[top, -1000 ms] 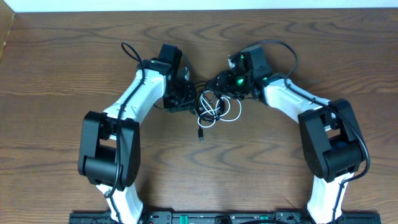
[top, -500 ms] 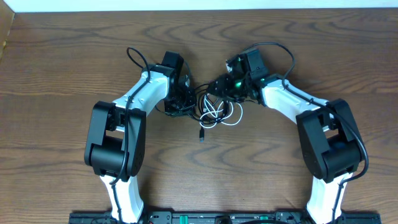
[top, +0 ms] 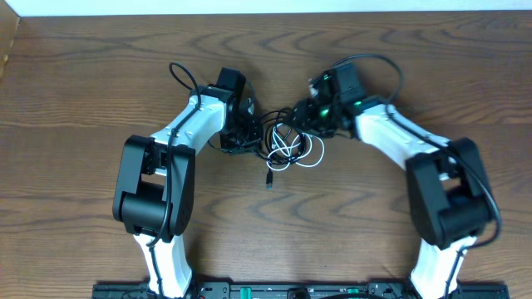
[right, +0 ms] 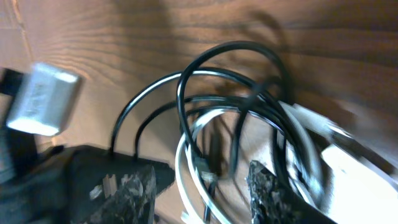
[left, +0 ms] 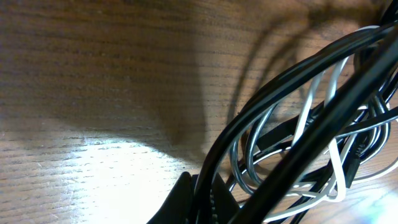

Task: Untangle cables

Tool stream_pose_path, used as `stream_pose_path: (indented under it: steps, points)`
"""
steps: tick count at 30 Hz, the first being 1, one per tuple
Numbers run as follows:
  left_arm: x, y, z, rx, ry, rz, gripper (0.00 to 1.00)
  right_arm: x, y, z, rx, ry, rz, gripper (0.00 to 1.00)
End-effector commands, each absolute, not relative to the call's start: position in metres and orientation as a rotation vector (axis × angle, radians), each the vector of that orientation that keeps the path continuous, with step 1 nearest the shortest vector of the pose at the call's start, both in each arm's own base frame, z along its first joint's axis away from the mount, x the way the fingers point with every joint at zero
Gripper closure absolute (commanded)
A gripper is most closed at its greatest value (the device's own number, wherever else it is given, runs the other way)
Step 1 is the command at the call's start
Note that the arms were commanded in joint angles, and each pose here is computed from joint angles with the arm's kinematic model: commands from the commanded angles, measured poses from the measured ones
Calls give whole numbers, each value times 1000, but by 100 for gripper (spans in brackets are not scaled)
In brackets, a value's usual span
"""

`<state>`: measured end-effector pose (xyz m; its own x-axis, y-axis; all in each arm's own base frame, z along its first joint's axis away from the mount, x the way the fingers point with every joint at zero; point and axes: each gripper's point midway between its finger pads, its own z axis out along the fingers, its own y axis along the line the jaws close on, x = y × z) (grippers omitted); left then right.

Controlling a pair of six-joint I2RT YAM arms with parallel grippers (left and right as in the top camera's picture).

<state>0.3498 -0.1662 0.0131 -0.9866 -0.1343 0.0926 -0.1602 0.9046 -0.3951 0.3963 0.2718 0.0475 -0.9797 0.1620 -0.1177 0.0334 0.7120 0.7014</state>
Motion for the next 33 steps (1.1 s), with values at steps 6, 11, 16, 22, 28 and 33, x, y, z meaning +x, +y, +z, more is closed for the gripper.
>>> stream_pose_path:
  steps: [6, 11, 16, 22, 28, 33]
  points:
    - [340, -178, 4, 192, -2986, 598, 93, 398, 292, 21, 96, 2732, 932, 60]
    - [329, -190, -9, 142, -2954, 570, 92, 401, 294, 11, 101, 2719, 836, 68]
    - [327, -190, -16, 160, -2935, 559, 93, 405, 286, 4, 128, 2723, 786, 76]
    - [327, -189, -16, 160, -2938, 553, 92, 420, 264, 18, 191, 2699, 857, 99]
    - [327, -189, -16, 160, -2940, 548, 93, 439, 220, 105, 241, 2548, 1038, 99]
    - [327, -189, -16, 160, -2940, 548, 93, 447, 147, 166, 390, 2421, 1000, 99]
